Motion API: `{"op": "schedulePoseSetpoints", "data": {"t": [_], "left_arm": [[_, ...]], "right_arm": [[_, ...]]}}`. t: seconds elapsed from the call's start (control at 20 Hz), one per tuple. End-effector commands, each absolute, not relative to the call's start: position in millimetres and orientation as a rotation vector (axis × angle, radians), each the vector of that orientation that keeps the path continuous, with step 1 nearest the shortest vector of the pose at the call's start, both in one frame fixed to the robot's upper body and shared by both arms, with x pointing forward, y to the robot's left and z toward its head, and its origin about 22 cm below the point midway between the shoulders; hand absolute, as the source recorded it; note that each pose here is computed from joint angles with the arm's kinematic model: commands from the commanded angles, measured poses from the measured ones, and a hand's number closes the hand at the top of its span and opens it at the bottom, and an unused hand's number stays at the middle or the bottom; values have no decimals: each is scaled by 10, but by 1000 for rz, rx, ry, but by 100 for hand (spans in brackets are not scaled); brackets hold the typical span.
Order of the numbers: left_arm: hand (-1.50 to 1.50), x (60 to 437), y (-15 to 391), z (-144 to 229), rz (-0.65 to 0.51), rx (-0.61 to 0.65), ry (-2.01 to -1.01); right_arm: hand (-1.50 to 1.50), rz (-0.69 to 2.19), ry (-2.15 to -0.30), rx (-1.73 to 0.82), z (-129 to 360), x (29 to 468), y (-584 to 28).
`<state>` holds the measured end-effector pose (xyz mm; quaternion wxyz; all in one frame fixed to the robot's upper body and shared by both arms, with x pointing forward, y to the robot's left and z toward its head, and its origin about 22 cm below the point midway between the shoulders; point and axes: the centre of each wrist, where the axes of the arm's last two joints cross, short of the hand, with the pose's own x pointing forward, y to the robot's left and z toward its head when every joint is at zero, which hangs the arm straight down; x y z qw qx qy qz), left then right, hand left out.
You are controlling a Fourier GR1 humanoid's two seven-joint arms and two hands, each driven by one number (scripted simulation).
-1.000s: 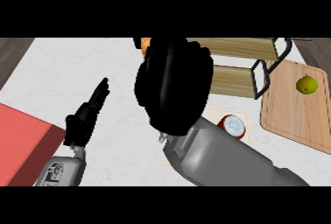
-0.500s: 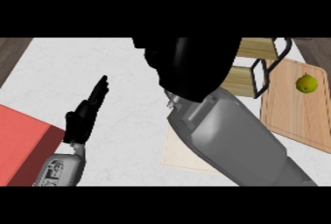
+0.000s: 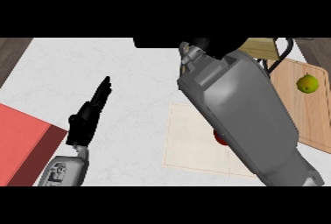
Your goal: Pick the croissant from the placemat and place it in the tiered shelf
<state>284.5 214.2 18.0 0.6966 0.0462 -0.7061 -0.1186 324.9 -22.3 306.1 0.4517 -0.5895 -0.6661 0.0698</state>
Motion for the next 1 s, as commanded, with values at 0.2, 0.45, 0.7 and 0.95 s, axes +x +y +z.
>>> {"op": "schedulePoseSetpoints", "data": {"t": [0.2,0.45,0.7,0.95], "left_arm": [[0,2826,2178,100,-269,112,-1573],[0,2845,2089,90,-268,112,-1578],[0,2726,2099,193,-273,114,-1584],[0,2833,2251,143,-279,95,-1585]], "right_arm": [[150,161,-1484,-1533,2912,3513,-404],[150,256,-1503,-1663,2640,3837,-599],[150,195,-1532,-1666,2753,3996,-648],[150,-92,-1735,-1424,2616,3993,-930]]}}
